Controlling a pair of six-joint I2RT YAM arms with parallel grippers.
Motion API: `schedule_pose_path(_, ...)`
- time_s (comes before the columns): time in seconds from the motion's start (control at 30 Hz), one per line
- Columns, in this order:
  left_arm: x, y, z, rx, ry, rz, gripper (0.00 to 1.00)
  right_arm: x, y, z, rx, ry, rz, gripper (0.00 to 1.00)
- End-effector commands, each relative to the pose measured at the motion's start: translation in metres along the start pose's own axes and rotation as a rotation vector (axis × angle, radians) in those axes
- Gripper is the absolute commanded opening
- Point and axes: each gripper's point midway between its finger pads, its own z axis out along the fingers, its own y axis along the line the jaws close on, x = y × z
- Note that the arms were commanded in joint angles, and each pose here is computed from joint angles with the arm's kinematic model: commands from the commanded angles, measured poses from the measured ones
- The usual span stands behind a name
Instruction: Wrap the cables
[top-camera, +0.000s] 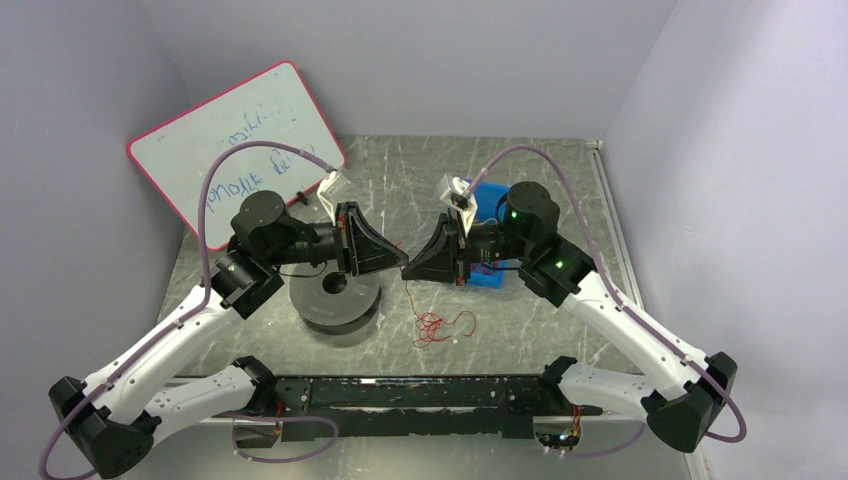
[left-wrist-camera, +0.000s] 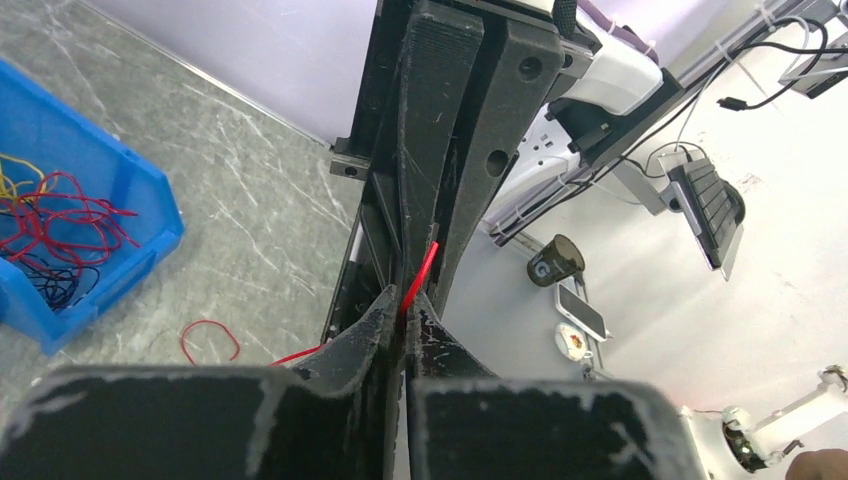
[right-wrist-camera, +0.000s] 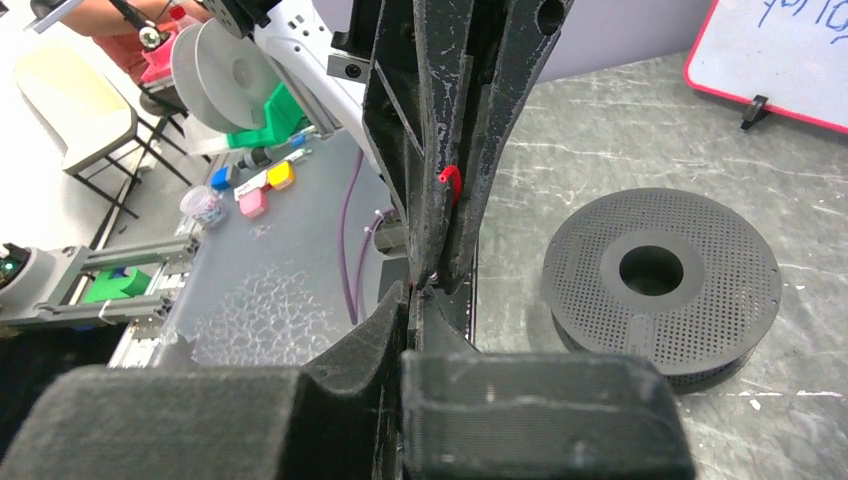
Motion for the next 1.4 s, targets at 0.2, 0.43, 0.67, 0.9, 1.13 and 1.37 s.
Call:
schedule_pose_path(0.2,-0.014,-0.012,-0.003,0.015,-0.062,0.046,0.07,-0.006,0.004,-0.002,0.023,-0.019,-0.033,0.04)
schedule_pose_path(0.43,-0.066,-0.016,-0.026,-0.202,-0.199,0.154,0.07,-0.003,-0.021,-0.015,0.231,-0.034,-0.031,0.71)
schedule_pose_path(0.67,-0.113,-0.038,-0.054,-0.31,-0.327,0.257,0.07,0.029,-0.039,-0.03,0.372,-0.044,0.007,0.88)
schedule_pose_path(0.9,-0.126,-0.057,-0.056,-0.272,-0.346,0.275,0.07,0.06,-0.065,-0.035,0.467,-0.088,0.017,0.91)
schedule_pose_path(1.13,-0.139,-0.064,-0.061,-0.283,-0.386,0.278,0.07,0.102,-0.088,-0.02,0.454,-0.072,0.111,0.87)
schedule_pose_path(1.37,-0.15,-0.072,-0.067,-0.295,-0.416,0.286,0.07,0.127,-0.097,-0.005,0.4,-0.053,0.157,0.8)
